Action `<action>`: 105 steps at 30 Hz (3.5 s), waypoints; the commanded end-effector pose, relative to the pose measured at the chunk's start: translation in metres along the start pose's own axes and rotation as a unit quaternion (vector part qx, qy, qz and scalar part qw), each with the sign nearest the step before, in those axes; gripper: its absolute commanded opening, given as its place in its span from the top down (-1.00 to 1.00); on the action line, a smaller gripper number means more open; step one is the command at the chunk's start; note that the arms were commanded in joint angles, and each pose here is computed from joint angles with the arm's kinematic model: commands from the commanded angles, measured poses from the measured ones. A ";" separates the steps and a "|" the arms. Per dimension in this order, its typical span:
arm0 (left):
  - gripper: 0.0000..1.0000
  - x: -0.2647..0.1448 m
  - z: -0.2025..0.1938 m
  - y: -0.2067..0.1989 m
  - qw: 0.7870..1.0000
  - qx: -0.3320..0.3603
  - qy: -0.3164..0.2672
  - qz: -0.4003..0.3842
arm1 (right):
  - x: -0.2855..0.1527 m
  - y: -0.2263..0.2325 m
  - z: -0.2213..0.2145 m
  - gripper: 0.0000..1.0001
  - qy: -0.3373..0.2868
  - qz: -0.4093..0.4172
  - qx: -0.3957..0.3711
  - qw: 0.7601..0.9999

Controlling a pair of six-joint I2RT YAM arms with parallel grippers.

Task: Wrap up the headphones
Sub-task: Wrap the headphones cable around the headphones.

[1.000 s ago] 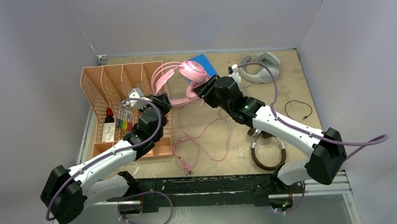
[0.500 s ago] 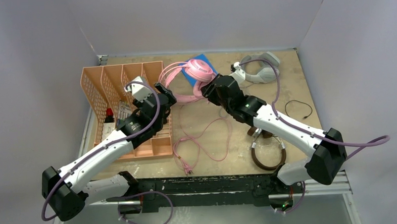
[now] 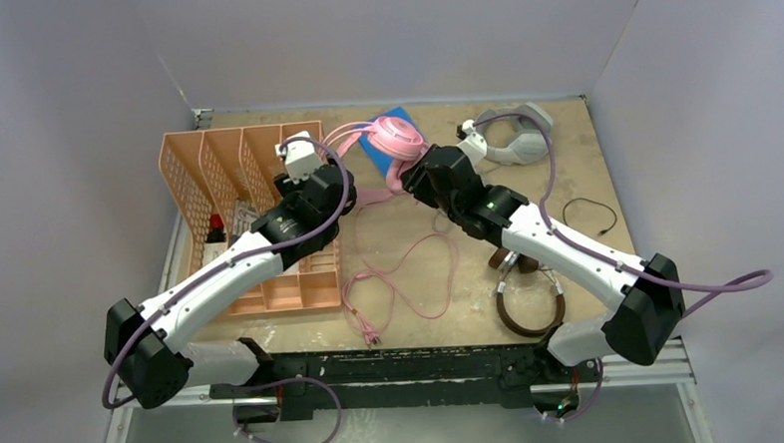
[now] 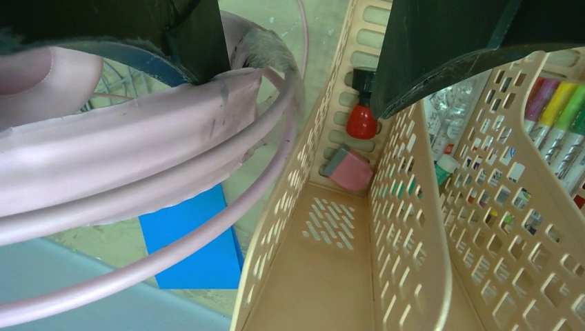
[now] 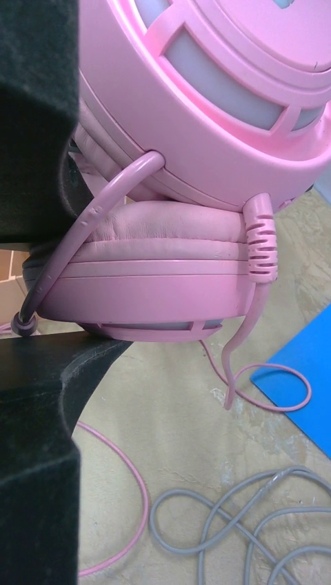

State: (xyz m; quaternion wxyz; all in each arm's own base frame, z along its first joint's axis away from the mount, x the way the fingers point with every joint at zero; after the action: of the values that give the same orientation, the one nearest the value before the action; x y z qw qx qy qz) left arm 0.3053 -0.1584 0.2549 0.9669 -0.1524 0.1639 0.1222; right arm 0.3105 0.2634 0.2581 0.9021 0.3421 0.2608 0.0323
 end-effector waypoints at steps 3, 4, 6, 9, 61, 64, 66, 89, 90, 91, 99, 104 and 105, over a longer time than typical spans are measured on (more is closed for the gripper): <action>-0.20 0.006 0.025 -0.016 0.999 -0.009 -0.034 -0.005 | -0.028 0.037 0.018 0.37 -0.005 0.072 0.002 0.997; -0.15 0.006 0.026 -0.017 0.999 -0.006 -0.037 -0.004 | -0.029 0.036 0.016 0.37 0.000 0.072 -0.004 0.997; 0.09 0.006 0.027 -0.017 0.999 -0.003 -0.040 -0.004 | -0.032 0.035 0.011 0.35 0.010 0.072 -0.013 0.997; 0.38 0.005 0.028 -0.017 0.999 0.000 -0.039 -0.007 | -0.039 0.035 0.010 0.25 0.016 0.090 -0.035 0.995; 1.00 -0.146 0.222 -0.043 0.867 -0.440 0.003 -0.234 | 0.015 0.011 0.040 -0.97 -0.208 0.331 -0.258 0.883; 1.00 -0.144 0.216 -0.052 0.857 -0.452 0.023 -0.247 | 0.011 0.021 0.046 -0.97 -0.230 0.353 -0.260 0.869; 1.00 -0.142 0.212 -0.058 0.851 -0.459 0.035 -0.255 | 0.009 0.029 0.046 -0.97 -0.232 0.374 -0.261 0.859; 1.00 -0.147 0.157 -0.096 0.778 -0.501 0.181 -0.332 | 0.035 0.041 0.068 -0.32 -0.271 0.345 -0.266 0.858; 1.00 -0.149 0.156 -0.095 0.781 -0.493 0.183 -0.336 | 0.034 0.038 0.072 -0.22 -0.276 0.340 -0.266 0.859; 1.00 -0.150 0.153 -0.093 0.785 -0.485 0.187 -0.337 | 0.032 0.035 0.078 0.00 -0.281 0.331 -0.265 0.861; 1.00 -0.187 0.148 -0.102 0.784 -0.374 0.210 -0.448 | 0.039 0.018 0.112 1.00 -0.237 0.336 -0.326 0.852; 1.00 -0.192 0.132 -0.094 0.806 -0.306 0.221 -0.455 | 0.047 0.013 0.134 1.00 -0.190 0.334 -0.336 0.860; 1.00 -0.194 0.133 -0.093 0.806 -0.300 0.218 -0.461 | 0.052 0.012 0.136 1.00 -0.174 0.330 -0.334 0.866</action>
State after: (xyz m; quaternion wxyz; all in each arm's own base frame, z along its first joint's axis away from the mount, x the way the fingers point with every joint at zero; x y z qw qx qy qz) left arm 0.2157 -0.2409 0.4109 0.7566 -0.5367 0.3014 -0.2205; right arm 0.4213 0.2040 0.3066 0.9411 0.0962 -0.0732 0.3159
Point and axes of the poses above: each gripper's point midway between its finger pads, its own x axis out along the fingers, its own y axis along the line the jaws close on, z = x × y, the point moved 3 cm from there along -x, back along the fingers, and after that the axes turned 1 degree about -x, right-handed, at the moved point
